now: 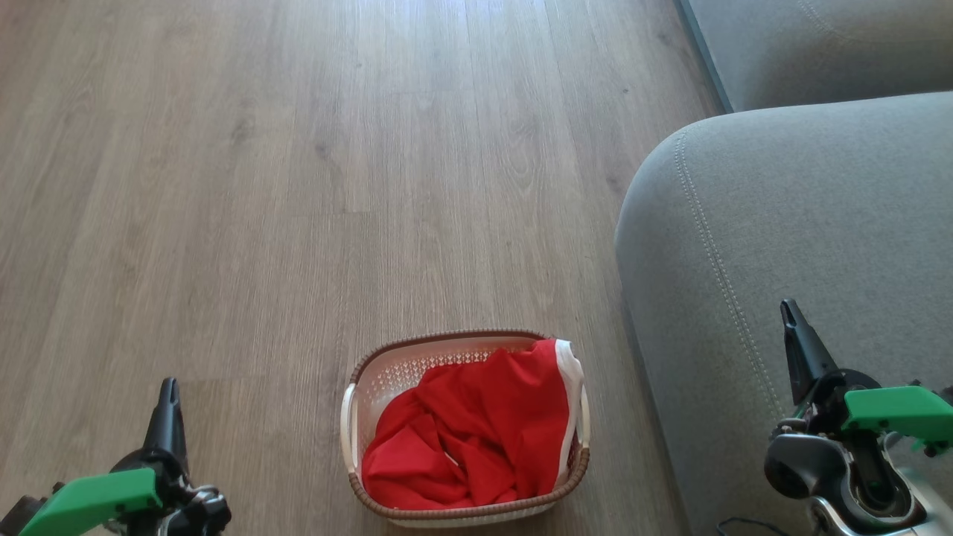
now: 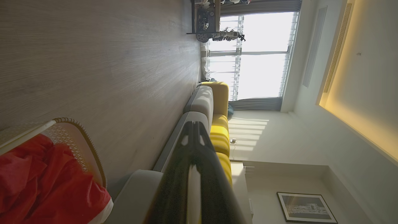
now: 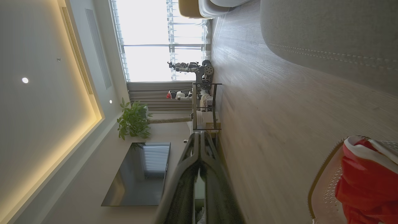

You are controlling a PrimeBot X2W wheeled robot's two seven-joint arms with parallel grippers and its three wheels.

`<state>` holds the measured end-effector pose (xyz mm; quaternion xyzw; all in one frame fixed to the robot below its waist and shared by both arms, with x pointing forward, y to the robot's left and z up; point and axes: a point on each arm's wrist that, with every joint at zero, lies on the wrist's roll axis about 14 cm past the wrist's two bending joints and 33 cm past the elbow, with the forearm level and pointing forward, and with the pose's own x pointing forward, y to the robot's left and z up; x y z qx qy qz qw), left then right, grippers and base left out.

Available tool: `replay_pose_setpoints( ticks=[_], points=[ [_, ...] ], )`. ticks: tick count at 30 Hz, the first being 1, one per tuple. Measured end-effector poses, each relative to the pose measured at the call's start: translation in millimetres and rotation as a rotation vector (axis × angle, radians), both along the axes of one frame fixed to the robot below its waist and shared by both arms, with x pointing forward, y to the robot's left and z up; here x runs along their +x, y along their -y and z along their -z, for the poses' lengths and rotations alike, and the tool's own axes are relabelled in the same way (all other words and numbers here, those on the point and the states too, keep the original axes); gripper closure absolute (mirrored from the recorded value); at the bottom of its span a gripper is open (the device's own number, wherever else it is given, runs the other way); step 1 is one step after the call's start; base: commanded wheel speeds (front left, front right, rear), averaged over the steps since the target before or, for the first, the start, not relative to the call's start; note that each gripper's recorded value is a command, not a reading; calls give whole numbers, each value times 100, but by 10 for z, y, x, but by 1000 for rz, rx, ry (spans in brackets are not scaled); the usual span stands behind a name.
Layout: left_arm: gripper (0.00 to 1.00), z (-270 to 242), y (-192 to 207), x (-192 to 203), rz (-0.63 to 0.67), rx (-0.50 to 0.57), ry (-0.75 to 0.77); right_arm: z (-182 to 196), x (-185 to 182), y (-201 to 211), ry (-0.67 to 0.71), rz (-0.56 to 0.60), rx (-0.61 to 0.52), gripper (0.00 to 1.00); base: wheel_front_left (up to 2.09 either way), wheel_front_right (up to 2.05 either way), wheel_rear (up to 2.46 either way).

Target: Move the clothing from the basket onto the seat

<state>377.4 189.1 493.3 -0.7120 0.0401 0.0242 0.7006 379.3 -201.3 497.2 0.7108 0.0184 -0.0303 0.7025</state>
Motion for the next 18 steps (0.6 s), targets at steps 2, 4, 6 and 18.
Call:
replay_pose_setpoints(
  ticks=[2, 4, 6, 18],
  points=[
    [100, 0, 0, 0, 0, 0, 0, 0, 0, 0, 0, 0, 0, 100, 0, 0, 0],
    [100, 0, 0, 0, 0, 0, 0, 0, 0, -1, 0, 0, 0, 100, 0, 0, 0],
    [100, 0, 0, 0, 0, 0, 0, 0, 0, -1, 0, 0, 0, 100, 0, 0, 0],
    [0, 469, 25, -241, -11, -16, -144, 514, -285, -93, -151, 1, 9, 0, 0, 0, 0]
  ],
)
